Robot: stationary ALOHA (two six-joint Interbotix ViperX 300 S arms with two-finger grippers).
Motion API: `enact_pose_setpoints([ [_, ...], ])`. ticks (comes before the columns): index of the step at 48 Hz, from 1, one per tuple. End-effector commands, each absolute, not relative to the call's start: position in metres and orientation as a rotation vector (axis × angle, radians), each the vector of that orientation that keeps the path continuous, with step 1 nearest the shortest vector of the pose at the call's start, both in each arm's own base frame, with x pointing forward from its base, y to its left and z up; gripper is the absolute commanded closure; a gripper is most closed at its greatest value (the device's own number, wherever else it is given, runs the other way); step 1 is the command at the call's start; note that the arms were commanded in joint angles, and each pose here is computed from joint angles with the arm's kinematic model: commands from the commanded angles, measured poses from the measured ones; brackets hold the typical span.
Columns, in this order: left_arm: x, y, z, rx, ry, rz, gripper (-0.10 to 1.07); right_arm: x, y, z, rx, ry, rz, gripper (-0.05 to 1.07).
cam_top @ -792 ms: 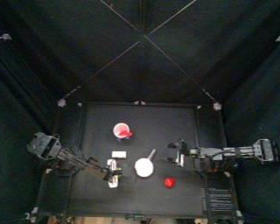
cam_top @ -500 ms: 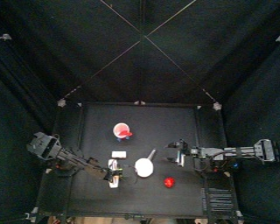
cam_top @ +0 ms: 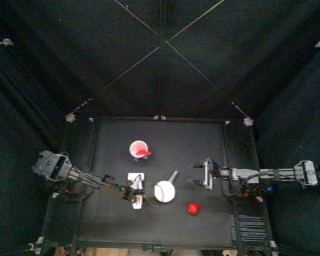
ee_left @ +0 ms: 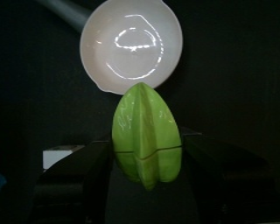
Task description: Place starfruit in pan
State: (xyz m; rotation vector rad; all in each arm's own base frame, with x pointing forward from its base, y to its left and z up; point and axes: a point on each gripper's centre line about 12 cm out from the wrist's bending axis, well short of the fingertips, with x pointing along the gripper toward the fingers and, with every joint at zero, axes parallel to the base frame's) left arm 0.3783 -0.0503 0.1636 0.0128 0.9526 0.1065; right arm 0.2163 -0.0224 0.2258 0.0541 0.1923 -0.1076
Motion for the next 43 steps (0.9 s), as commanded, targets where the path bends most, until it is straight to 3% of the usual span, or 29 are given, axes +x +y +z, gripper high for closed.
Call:
enact_pose_setpoints([
  [1, 0.391, -0.044, 0.172, -0.017, 0.896, 0.103, 0.29, 0.217, -0.023, 0.229, 0.054, 0.182, -0.109, 0.03],
  [20, 0.423, -0.039, 0.169, -0.035, 0.819, 0.076, 0.29, 0.217, -0.024, 0.229, 0.057, 0.178, -0.113, 0.03],
  [43, 0.445, -0.039, 0.151, 0.013, 0.838, 0.058, 0.26, 0.217, -0.024, 0.229, 0.057, 0.181, -0.113, 0.03],
])
